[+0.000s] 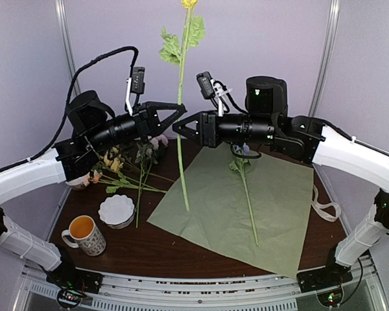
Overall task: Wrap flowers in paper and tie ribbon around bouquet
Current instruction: Pass from the left arm to the right, then place the fake flower on the flattened wrapping paper.
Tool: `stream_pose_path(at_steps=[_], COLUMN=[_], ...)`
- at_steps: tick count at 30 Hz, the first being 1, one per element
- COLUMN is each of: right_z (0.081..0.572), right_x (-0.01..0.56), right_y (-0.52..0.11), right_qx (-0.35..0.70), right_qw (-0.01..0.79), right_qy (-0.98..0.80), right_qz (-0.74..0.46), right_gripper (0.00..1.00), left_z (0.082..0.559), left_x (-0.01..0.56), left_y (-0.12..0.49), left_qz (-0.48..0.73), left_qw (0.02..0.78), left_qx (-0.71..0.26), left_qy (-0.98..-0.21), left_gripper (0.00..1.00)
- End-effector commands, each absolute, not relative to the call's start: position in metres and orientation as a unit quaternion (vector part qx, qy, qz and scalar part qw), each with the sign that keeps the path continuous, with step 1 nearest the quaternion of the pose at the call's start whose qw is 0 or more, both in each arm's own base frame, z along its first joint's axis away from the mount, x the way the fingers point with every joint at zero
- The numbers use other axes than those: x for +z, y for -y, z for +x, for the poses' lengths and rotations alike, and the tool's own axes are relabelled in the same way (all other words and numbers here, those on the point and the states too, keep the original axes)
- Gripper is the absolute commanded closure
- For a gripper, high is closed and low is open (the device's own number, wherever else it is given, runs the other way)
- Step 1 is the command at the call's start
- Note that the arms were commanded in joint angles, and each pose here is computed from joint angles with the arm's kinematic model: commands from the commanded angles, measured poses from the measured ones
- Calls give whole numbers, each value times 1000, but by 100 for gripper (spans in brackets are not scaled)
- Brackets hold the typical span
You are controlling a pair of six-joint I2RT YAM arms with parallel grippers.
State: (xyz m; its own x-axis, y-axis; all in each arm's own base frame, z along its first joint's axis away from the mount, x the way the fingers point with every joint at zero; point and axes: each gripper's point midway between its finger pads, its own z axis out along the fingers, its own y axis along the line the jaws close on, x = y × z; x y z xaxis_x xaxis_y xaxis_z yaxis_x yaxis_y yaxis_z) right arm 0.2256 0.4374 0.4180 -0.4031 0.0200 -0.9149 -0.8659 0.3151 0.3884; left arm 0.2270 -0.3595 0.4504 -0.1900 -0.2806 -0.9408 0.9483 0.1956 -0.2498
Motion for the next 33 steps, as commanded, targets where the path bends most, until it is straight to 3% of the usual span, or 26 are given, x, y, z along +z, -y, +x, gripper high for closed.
stream_pose_path(at_steps=[1,2,4,5,7,8,10,15,21,27,33], right_z=[227,229,240,248,277,293,318,330,348,366,377], right_x=[433,433,427,418,391,370,320,227,154,97,87], right_y=[-434,-432,-422,-413,-383,-363,-324,-271,-241,-233,-225], right_qx=[498,496,477,460,403,364,290,148,23,-46,-76], right_qw=[460,460,463,461,456,447,400,286,210,149,150], right_qy=[-671,-674,-695,-714,-765,-796,-860,-940,-971,-982,-982], right_qz=[-300,-297,-273,-259,-212,-182,-132,-117,-114,-109,-85], right_gripper=[86,98,100,100,100,100,100,100,100,100,60], left_z=[222,223,226,233,253,267,291,358,410,431,449], left_x=[472,471,468,465,454,446,427,344,234,151,105], left_y=[364,366,366,364,357,351,335,273,210,199,181], left_qz=[329,331,321,308,284,273,259,194,106,107,90], left_qw=[569,566,562,562,565,568,566,492,370,272,240], left_qx=[-553,-551,-551,-542,-495,-459,-383,-210,-165,-122,-61], left_qy=[-512,-516,-526,-543,-596,-626,-682,-822,-908,-949,-965], left_gripper=[100,100,100,89,44,34,26,22,23,28,34])
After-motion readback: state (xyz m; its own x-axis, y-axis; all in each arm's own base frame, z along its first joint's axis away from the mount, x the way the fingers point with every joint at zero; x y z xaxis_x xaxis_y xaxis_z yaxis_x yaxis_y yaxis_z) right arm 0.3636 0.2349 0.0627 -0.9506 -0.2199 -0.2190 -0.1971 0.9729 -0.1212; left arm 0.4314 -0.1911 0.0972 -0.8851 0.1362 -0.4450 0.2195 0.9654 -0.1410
